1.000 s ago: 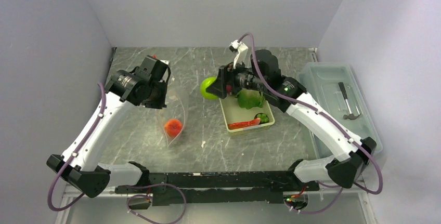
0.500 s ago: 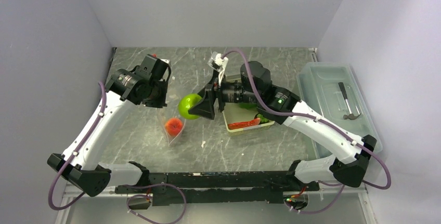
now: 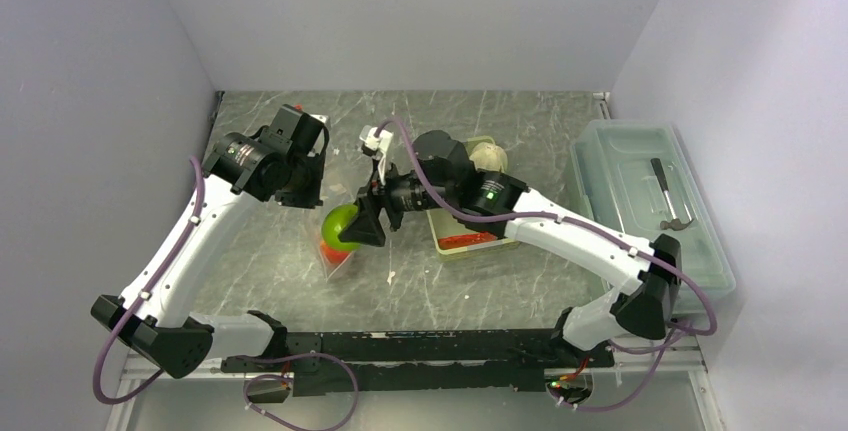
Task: Place the food in the zip-top bag and seal the zipper
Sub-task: Place the fake fruit in the zipper food storage bag, then adjust the zipper food storage bag at the center of the board.
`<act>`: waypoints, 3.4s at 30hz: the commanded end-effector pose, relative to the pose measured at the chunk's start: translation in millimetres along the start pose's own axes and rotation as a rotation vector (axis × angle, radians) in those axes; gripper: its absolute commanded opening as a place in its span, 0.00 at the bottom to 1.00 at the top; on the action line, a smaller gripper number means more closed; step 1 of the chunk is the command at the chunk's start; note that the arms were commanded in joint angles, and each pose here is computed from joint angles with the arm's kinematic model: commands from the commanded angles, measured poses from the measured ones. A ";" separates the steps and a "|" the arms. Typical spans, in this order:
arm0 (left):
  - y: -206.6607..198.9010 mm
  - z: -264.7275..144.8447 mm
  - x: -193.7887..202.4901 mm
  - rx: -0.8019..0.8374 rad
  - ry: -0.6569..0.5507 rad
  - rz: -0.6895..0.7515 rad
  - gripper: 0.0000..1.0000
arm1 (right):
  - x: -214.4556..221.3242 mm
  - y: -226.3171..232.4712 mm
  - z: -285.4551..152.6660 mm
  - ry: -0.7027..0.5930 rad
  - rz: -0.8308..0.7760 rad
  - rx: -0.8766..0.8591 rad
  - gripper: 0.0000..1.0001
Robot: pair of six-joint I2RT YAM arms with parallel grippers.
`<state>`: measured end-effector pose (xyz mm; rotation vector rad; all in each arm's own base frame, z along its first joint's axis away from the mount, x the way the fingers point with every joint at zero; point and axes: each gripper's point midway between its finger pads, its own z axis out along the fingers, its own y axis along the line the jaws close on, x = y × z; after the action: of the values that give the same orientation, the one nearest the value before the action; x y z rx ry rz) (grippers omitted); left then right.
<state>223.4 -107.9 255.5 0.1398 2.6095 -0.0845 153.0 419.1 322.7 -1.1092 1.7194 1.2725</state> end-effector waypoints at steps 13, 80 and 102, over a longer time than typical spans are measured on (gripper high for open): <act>-13.5 -13.9 -9.7 0.081 -0.040 -0.007 0.00 | -18.8 -62.4 21.8 -0.040 -0.036 0.331 0.49; -25.1 -11.5 -12.5 0.127 -0.027 -0.039 0.00 | 50.1 -40.0 -37.4 0.028 0.255 0.437 0.83; -24.1 -21.3 -6.2 0.148 -0.029 -0.028 0.00 | 39.1 -109.7 -11.0 0.076 0.238 0.777 0.43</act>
<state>218.6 -127.4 261.0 0.1480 2.6308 -0.2282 227.7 388.9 240.8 -0.5298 2.1960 0.6434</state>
